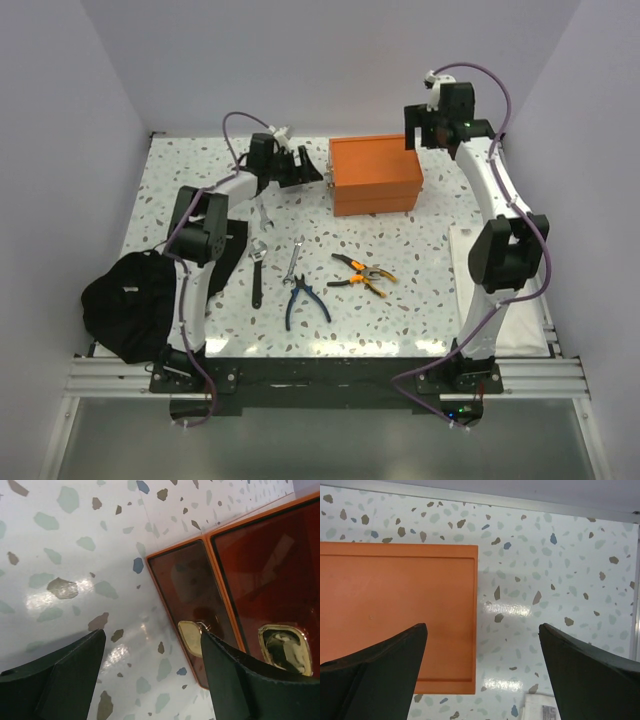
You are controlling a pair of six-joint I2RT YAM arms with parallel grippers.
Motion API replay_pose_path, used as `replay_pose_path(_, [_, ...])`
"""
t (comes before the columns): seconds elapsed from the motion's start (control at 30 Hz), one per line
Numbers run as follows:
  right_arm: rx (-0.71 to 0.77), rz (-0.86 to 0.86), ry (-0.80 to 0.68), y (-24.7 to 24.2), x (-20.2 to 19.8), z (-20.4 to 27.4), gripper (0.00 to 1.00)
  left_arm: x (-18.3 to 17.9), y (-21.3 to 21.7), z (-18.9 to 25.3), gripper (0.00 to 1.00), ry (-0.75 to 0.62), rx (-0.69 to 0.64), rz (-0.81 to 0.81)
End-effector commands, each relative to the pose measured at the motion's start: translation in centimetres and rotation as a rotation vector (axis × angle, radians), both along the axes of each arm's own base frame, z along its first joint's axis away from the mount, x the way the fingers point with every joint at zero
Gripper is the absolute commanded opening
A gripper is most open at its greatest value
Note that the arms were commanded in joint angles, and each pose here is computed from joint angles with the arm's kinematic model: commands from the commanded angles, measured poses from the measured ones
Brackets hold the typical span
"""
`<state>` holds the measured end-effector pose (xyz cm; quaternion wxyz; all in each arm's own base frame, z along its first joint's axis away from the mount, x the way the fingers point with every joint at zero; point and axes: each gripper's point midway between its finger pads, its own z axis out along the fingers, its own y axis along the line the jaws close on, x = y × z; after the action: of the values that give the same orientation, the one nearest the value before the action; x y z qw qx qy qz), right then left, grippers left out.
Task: Sort the tools into containers
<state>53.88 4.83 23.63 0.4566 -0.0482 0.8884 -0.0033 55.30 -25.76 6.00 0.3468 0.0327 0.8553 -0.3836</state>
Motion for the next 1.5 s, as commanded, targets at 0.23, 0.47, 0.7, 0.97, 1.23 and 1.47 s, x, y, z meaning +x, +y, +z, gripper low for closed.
replay_pose_path(0.23, [0.058,-0.018,0.023,1.0,-0.3,-0.9,0.96,1.1,-1.8,-1.0,0.81,0.011,0.158,0.152])
replay_pose_path(0.47, [-0.145,-0.020,0.106,0.8,-1.4,-4.4,0.95,-0.7,2.2,-4.0,0.81,0.086,0.367,0.233])
replay_pose_path(0.7, [-0.228,-0.147,0.216,-2.6,-3.6,-8.4,0.98,-1.5,7.4,-2.1,0.81,0.075,0.434,0.295])
replay_pose_path(0.97, [-0.234,-0.280,0.338,-8.5,-5.6,-12.3,0.99,-2.3,9.6,-0.8,0.81,0.053,0.491,0.256])
replay_pose_path(1.23, [-0.273,-0.372,0.373,-13.8,-6.1,-13.2,0.98,-1.0,9.4,2.4,0.80,-0.037,0.484,0.258])
replay_pose_path(1.47, [-0.295,-0.365,0.370,-14.5,-5.9,-13.1,0.98,0.4,8.9,6.5,0.80,-0.149,0.465,0.242])
